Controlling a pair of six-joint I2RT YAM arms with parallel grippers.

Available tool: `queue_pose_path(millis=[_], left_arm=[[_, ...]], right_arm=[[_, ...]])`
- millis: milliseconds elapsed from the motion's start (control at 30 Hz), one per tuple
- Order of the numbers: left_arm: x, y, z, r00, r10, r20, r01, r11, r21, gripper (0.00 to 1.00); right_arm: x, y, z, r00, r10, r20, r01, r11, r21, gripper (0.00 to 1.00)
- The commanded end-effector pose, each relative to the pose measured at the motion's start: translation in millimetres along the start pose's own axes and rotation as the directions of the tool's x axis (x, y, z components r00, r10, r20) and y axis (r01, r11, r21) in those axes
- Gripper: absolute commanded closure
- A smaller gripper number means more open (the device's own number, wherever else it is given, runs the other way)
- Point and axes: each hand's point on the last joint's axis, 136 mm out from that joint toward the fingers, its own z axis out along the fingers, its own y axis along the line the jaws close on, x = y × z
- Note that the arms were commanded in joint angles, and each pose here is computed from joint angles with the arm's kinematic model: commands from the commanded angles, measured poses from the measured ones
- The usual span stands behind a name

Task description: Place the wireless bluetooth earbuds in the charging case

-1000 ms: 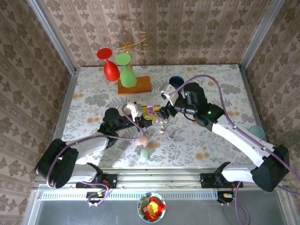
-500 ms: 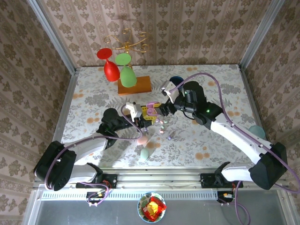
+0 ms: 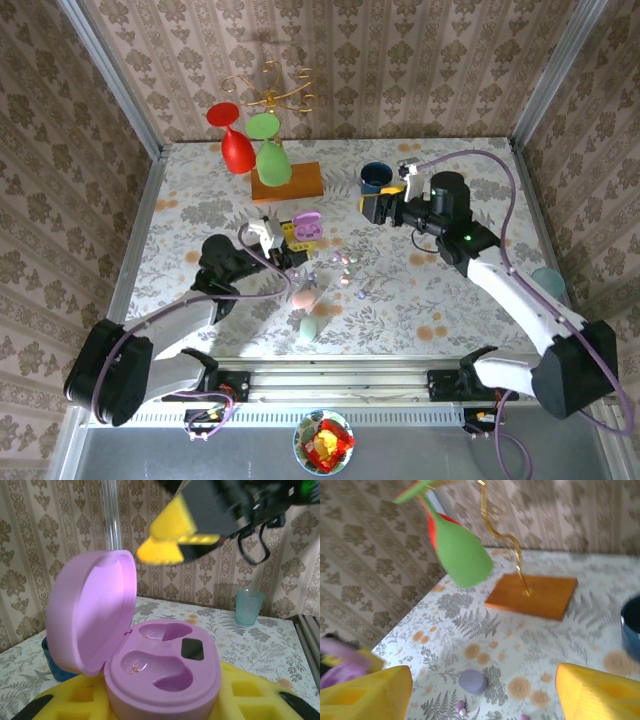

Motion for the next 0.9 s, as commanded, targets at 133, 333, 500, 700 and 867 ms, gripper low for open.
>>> queue_pose_path(millis=[133,333,500,700,867], left_arm=[[-0.4,-6.4,-7.7,0.999,0.032,0.008,-0.032,0.999,0.000,0.71],[2.5,-7.8,-8.1,1.000,0.007,0.012,-0.007,1.000,0.005,0.71],[6.3,-9.5,-9.0,1.000,-0.009,0.009,0.008,1.000,0.004,0.71],[11.5,-11.6,-9.4,1.000,-0.015,-0.001,0.015,1.000,0.000,0.71],[18.3,-15.3,-7.8,0.999,-0.029,-0.017,0.029,1.000,0.004,0.71]], right_arm=[[82.0,-45.7,56.5,0.902,0.343,-0.262,-0.315,0.938,0.143,0.32],[123.9,-42.5,97.7,0.821,0.386,-0.419,-0.370,0.921,0.123,0.43],[148.6,-39.9,119.7,0.771,0.379,-0.511,-0.364,0.922,0.135,0.49],[174.2,-47.3,132.0,0.716,0.392,-0.578,-0.358,0.916,0.178,0.52],[188.1,-48.6,135.6,0.682,0.381,-0.624,-0.340,0.921,0.190,0.56]])
